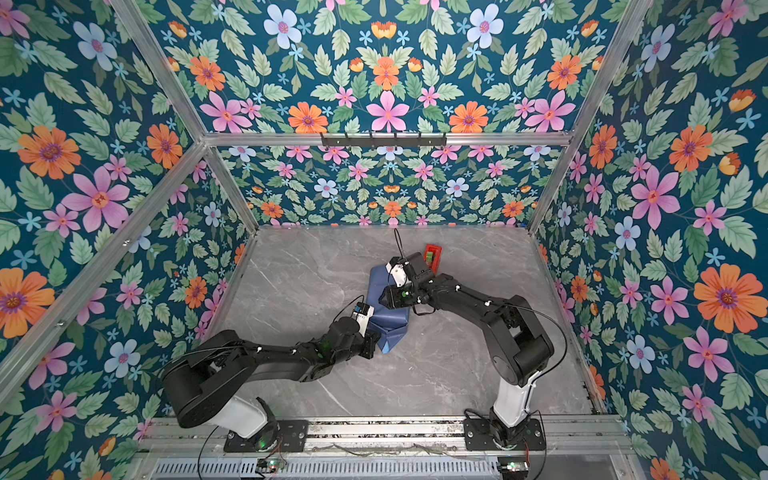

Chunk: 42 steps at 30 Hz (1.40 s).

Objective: Wrap the gift box in paper

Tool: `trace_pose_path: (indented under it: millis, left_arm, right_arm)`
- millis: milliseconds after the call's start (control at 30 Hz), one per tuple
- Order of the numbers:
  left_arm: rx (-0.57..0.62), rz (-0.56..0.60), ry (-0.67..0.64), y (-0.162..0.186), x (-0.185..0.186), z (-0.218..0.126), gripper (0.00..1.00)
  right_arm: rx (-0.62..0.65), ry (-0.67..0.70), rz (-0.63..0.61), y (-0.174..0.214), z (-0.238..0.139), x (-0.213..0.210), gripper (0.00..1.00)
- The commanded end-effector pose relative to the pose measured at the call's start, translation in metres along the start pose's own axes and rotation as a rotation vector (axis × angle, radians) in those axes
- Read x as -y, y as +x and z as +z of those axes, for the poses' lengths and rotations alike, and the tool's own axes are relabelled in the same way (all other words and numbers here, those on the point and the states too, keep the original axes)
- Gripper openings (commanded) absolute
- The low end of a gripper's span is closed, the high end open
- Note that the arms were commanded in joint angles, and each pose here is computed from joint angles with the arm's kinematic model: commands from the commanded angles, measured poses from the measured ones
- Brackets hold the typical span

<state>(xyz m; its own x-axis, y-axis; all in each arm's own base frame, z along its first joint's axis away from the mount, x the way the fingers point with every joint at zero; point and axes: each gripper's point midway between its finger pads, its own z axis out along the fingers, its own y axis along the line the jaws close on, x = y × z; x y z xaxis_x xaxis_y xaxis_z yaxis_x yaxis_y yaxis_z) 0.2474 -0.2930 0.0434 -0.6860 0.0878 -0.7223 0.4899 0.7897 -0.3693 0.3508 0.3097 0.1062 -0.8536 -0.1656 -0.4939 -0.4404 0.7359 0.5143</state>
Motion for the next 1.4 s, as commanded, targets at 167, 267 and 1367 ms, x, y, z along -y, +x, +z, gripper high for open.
trace_pose_path:
  millis: [167,267,1367]
  left_arm:
    - [-0.057,0.028,-0.028,0.013,-0.007,0.011,0.06]
    - [-0.082,0.022,-0.02,0.021,-0.007,0.012,0.05]
    - [0.052,-0.002,0.013,-0.009,0.022,-0.035,0.33]
  right_arm:
    - [-0.059,0.049,0.031,0.02,0.003,0.013,0.47]
    - [-0.057,0.05,0.032,0.02,0.003,0.013,0.47]
    - [0.08,-0.034,-0.017,-0.031,-0.049,-0.031,0.51]
